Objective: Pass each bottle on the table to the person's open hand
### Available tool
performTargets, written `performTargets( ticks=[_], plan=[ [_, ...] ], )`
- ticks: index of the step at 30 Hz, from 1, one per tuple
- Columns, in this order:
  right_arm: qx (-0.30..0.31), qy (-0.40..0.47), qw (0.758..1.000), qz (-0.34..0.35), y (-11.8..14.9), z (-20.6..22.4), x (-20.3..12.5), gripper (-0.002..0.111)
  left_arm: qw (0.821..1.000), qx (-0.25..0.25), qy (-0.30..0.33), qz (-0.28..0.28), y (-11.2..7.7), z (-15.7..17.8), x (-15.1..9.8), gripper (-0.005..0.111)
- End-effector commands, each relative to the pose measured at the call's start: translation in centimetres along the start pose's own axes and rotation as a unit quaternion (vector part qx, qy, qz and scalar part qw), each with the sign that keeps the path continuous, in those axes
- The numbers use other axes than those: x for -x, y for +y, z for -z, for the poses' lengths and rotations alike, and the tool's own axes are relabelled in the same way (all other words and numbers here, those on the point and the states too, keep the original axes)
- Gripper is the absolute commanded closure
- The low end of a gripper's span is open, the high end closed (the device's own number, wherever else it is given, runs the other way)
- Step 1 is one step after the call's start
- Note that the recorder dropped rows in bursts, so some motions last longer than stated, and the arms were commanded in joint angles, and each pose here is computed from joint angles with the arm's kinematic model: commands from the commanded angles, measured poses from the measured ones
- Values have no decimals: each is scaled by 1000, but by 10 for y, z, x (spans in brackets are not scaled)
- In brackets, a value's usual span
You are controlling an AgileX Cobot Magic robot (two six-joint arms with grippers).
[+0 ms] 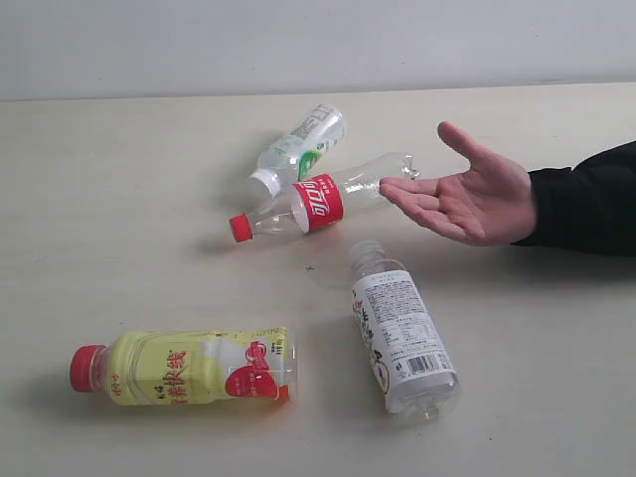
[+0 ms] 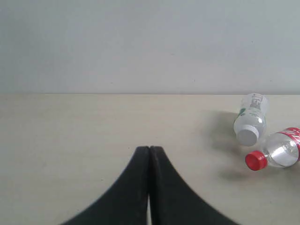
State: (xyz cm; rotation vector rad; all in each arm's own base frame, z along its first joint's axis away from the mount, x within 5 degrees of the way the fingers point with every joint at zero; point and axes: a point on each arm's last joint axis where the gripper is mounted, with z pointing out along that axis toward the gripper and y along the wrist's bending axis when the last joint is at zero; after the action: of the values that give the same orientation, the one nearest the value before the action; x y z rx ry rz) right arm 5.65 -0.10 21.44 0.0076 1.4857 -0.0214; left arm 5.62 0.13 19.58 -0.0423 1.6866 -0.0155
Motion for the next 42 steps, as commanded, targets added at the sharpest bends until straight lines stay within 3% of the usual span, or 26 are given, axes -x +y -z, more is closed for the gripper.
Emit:
performTargets(
  ticks=[1, 3, 5, 19, 21, 24, 25, 28, 31, 34, 37, 42],
  plan=[
    [0, -44, 970, -239, -2, 1, 6, 107, 1000, 0, -3, -1, 0, 0, -1, 107],
    [-1, -44, 954, -297, -2, 1, 6, 107, 1000, 0, -3, -1, 0, 0, -1, 107],
    [-2, -44, 948, -314, -3, 1, 6, 107, 1000, 0, -3, -1, 0, 0, -1, 107],
    [-4, -81, 954, -287, -5, 2, 12, 107, 1000, 0, -3, -1, 0, 0, -1, 107],
    [-6, -120, 952, -281, -7, 3, 19, 107, 1000, 0, -3, -1, 0, 0, -1, 107],
    [12, -163, 915, -370, -9, 5, 27, 108, 1000, 0, -3, -1, 0, 0, -1, 107],
    [30, -178, 914, -363, -7, 7, 40, 108, 1000, 0, -3, -1, 0, 0, -1, 107],
    [93, -208, 939, -259, 6, 9, 91, 108, 1000, 0, -3, -1, 0, 0, -1, 107],
    [152, -171, 957, -179, 20, -7, 133, 108, 1000, 0, -3, -1, 0, 0, -1, 107],
    [234, -112, 956, -140, 37, -25, 158, 108, 1000, 0, -3, -1, 0, 0, -1, 107],
    [346, -24, 929, -132, 56, -46, 178, 108, 1000, 0, -3, -1, 0, 0, -1, 107],
    [553, 58, 829, -66, 82, -76, 198, 108, 1000, 0, -3, -1, 0, 0, -1, 107]
  ],
)
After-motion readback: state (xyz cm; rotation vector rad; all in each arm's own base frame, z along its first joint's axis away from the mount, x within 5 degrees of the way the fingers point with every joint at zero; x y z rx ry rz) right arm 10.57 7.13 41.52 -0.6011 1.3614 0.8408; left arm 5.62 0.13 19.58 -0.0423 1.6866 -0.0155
